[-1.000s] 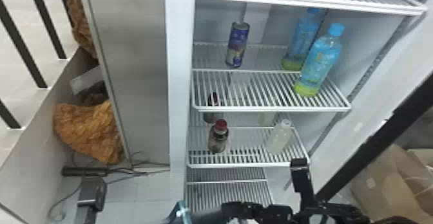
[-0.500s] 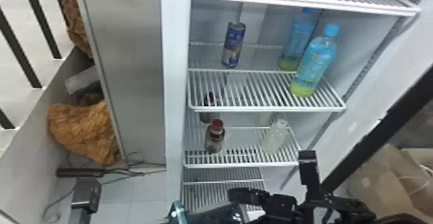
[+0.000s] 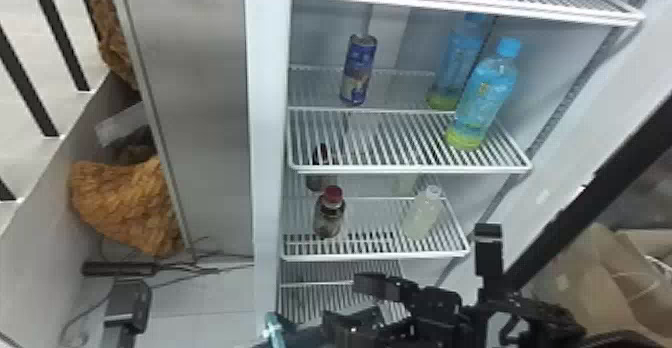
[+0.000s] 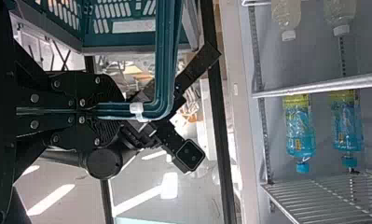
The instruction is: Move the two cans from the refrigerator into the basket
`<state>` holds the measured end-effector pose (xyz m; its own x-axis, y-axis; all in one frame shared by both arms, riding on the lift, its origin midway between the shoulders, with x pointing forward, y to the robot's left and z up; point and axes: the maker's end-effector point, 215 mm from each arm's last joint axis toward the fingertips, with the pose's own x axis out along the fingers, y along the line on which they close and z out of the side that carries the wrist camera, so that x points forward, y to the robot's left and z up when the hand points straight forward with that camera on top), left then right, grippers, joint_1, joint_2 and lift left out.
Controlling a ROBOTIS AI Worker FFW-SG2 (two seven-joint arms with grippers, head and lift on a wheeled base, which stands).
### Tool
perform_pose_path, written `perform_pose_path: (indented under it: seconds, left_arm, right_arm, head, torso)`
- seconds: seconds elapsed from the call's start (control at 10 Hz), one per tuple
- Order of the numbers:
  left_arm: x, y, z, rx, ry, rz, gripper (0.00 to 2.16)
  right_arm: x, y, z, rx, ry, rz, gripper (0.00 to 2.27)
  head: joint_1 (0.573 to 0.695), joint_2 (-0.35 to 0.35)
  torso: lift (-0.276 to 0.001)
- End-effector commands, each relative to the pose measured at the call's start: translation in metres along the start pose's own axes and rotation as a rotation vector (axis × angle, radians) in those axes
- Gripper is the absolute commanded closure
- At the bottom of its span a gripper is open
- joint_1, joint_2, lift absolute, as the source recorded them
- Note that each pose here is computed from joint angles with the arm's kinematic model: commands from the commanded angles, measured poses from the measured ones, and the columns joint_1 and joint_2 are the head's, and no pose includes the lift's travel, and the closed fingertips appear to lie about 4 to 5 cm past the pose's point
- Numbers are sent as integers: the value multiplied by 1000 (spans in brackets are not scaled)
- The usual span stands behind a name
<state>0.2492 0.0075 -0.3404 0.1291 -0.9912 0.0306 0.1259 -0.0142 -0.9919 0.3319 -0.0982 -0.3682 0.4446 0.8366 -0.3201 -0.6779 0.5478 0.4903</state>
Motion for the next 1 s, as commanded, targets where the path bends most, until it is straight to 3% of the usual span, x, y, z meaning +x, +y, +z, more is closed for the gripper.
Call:
perform_pose_path:
  seconds: [0.0,0.5,0.9]
  left_arm:
    - [0,0,-1,-1,5,0,1197]
    - [0,-1,-2,-3,2,-2,1197]
    - [-1,0,-2,-8,-2,-3,1197]
  right_arm:
    - [-2,0,13,-15,-34,0,125]
    - [-2,-4,67,-87,-190,-17,125]
    - [-31,-32,118,-187,-322,-162,119]
  head:
    - [695,-186]
    - [695,-179]
    - [695,-205]
  torso:
    - [-35]
    - [-35]
    - [-35]
